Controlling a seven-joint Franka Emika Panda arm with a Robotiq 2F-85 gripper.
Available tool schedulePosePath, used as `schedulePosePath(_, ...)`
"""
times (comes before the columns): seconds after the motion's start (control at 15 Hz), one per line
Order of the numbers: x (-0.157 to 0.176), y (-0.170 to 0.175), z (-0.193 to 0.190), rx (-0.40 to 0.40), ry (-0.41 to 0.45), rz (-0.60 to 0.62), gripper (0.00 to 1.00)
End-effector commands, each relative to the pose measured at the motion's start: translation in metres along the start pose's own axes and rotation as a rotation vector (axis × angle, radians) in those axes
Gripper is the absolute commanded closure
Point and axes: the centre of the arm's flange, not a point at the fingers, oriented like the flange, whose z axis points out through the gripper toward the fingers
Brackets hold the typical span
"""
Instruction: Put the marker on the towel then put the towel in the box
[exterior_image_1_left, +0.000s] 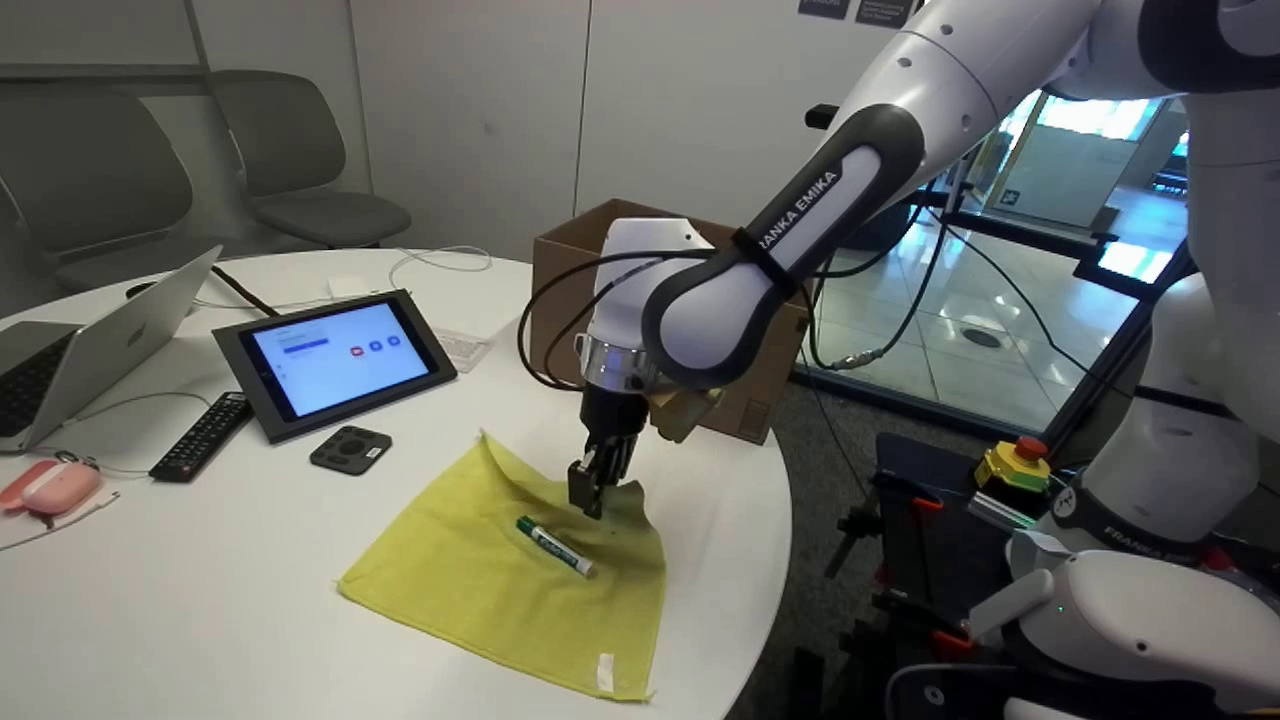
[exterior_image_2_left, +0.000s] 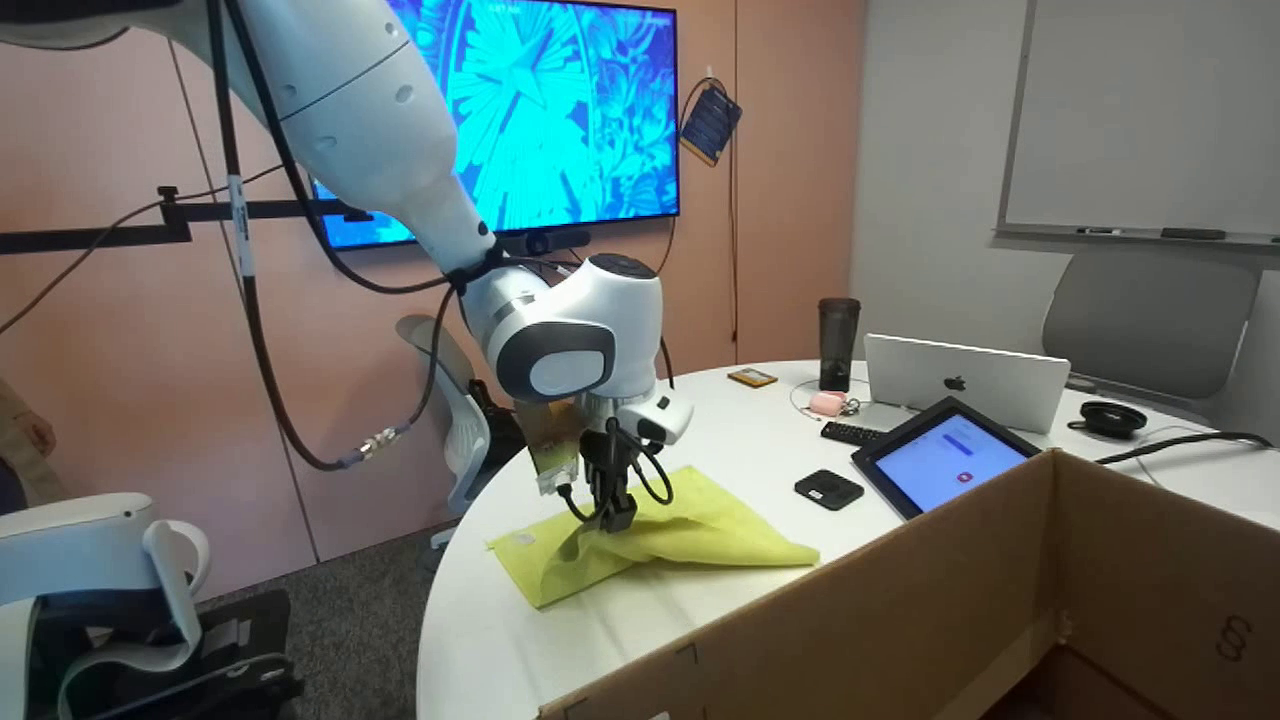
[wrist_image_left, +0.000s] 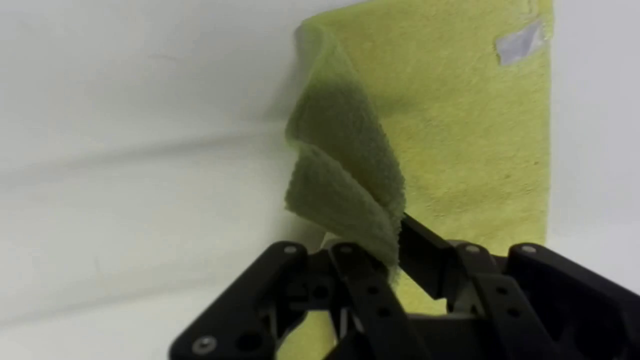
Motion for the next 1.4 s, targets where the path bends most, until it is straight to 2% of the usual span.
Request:
schedulePosePath(0.0, -0.006, -0.047, -0.003, 0.032, -0.025, -0.106, 0.97)
schedulePosePath(0.27, -0.019, -0.103, 0.017, 0.013, -0.058, -0.172, 0.97)
schedulePosePath(0.53, -0.024, -0.153, 0.053, -0.05, -0.1, -0.19, 0.97)
schedulePosePath(0.8, -0.02, -0.178, 0.095, -0.13, -0.134, -0.163, 0.96)
schedulePosePath(0.93, -0.022, -0.181, 0.1, -0.137, -0.135, -0.167, 0.65)
schedulePosePath(1.07, -0.023, -0.185, 0.096, -0.13, -0.129, -0.182, 0.52)
schedulePosePath(1.33, -0.025, -0.2, 0.068, -0.108, -0.074, -0.221, 0.19)
